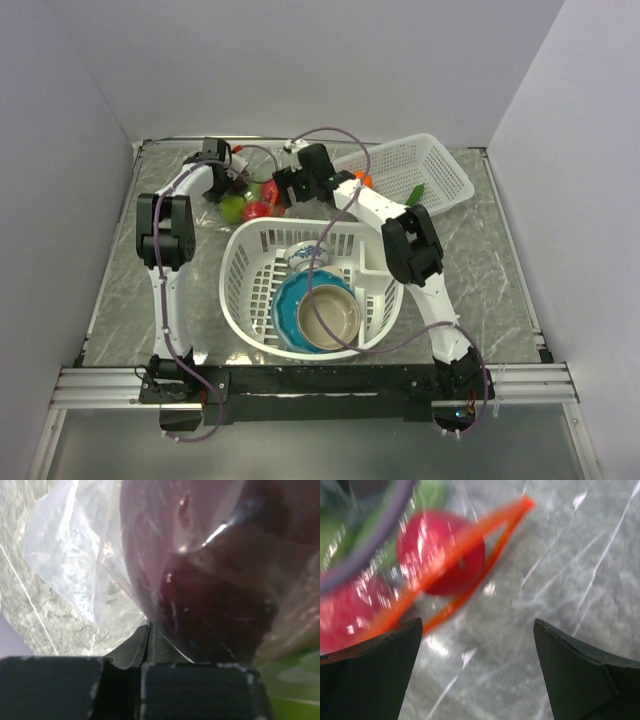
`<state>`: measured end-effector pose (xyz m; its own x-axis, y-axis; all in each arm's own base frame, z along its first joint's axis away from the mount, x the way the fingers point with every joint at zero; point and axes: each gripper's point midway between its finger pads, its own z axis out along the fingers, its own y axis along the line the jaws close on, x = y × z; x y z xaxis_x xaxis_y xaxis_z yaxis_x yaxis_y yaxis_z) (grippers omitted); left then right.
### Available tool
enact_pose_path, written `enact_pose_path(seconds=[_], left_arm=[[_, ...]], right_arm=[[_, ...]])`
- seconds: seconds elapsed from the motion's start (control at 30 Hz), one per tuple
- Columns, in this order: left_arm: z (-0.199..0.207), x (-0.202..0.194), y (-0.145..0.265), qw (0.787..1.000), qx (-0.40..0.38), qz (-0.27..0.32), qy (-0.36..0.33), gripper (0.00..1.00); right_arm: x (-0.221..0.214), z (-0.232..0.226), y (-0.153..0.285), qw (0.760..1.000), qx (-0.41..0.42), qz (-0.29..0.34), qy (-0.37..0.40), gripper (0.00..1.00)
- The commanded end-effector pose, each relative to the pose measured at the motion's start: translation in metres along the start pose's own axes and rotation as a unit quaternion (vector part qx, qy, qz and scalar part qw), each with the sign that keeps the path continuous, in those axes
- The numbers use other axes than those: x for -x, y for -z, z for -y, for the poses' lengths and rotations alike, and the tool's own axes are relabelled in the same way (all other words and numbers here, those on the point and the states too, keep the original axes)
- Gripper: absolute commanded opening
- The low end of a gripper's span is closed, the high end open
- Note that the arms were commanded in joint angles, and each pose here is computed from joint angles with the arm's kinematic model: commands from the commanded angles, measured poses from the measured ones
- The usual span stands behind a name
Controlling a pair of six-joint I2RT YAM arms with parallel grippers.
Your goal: Open the zip-top bag and remove the fake food
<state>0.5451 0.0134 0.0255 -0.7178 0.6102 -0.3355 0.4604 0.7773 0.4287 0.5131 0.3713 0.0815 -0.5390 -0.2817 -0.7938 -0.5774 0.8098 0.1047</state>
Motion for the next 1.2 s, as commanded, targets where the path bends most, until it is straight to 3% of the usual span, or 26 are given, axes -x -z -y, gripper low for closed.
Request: enact_pose_path(seconds=[0.0, 0.33, 0.53, 0.77, 1.17], left_arm=[[0.049, 0.009, -0.014, 0.997, -0.072, 0.007, -0.014, 0.01], [0.064, 0.006, -0.021, 0.995, -0.087, 0.007, -0.041, 0.01], [0.066, -0.001, -0.031, 0.995, -0.084, -0.001, -0.051, 0.01], [0.091, 0.030, -0.010, 0.989, -0.121, 0.033, -0.084, 0.01], [0.143, 0.018, 0.020, 0.957, -0.253, 0.046, -0.136, 0.01]], right_arm=[[0.005, -0.003, -0.006, 1.000, -0.007, -0.024, 0.002, 1.00], [-0.021, -0.002, -0.005, 0.997, -0.017, -0.077, 0.005, 1.00], [-0.022, -0.006, -0.001, 0.998, -0.010, -0.066, 0.002, 1.00], [0.006, -0.033, -0.008, 0.999, 0.002, -0.024, 0.033, 1.00], [0.019, -0.038, -0.012, 1.000, 0.011, -0.004, 0.027, 1.00]])
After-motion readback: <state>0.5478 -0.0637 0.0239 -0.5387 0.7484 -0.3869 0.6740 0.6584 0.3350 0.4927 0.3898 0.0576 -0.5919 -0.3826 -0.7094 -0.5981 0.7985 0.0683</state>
